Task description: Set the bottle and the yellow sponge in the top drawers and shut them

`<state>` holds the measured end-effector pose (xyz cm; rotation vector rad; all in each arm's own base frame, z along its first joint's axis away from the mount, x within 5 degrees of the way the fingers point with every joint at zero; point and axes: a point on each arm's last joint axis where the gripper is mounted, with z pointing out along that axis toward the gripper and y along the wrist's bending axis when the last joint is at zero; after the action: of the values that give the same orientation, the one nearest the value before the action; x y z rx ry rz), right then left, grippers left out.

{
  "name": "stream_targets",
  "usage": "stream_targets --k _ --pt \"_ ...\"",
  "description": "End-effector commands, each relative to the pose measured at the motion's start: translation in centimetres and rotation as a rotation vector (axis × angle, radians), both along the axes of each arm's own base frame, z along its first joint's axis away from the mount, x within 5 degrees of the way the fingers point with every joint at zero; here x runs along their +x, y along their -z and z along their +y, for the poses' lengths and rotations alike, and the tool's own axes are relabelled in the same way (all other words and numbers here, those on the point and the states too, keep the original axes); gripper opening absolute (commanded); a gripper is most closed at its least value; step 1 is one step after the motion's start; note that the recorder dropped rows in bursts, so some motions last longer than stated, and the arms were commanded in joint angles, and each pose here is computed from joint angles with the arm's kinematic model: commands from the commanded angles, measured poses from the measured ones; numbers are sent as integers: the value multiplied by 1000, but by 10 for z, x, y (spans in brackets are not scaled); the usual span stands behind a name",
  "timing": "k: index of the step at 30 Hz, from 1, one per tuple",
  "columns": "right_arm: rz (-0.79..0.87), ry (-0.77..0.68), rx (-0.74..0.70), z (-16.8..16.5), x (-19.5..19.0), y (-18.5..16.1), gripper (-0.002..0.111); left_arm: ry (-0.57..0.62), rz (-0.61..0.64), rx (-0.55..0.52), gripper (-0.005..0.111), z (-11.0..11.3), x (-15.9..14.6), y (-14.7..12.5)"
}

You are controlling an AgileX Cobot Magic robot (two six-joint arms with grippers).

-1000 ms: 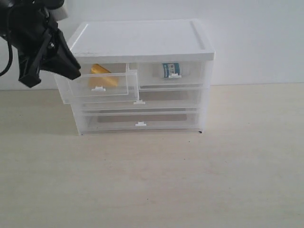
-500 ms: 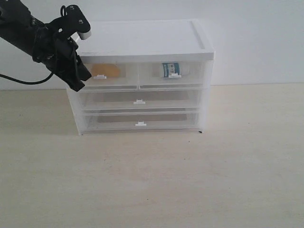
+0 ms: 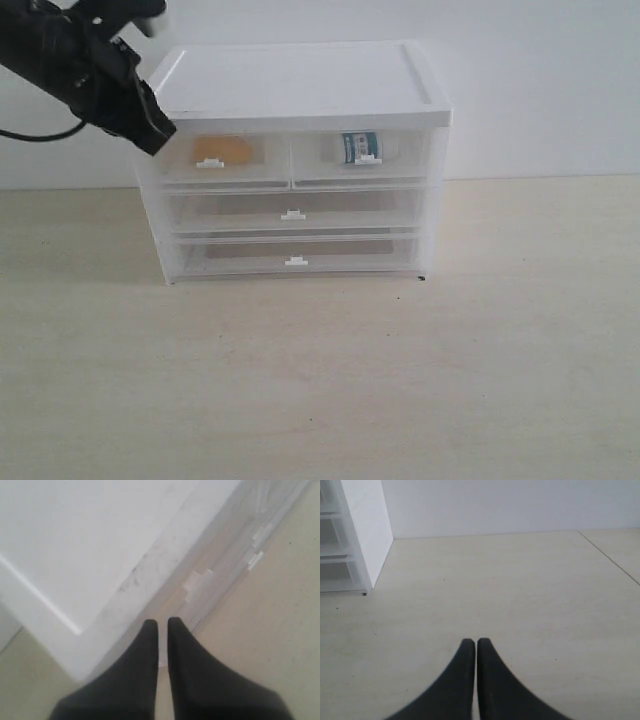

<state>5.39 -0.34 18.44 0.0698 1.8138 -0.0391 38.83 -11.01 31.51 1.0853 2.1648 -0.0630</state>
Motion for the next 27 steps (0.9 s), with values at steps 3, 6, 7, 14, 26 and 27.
stream_targets --k 3,6,7,14,26,27 --pt "-9 -1 -1 0 0 0 0 -262 119 -34 4 19 -34 -34" --pt "-9 -1 -1 0 0 0 0 -439 107 -66 4 32 -50 -44" --pt "-9 -1 -1 0 0 0 0 -482 88 -74 4 36 -55 -47" --pt "-9 -1 -1 0 0 0 0 -588 -28 -164 4 51 -98 -65" --pt "-9 -1 -1 0 0 0 0 -583 -150 -281 4 70 -188 -44" --pt "-9 -1 -1 0 0 0 0 -580 -161 -287 4 71 -194 -43"
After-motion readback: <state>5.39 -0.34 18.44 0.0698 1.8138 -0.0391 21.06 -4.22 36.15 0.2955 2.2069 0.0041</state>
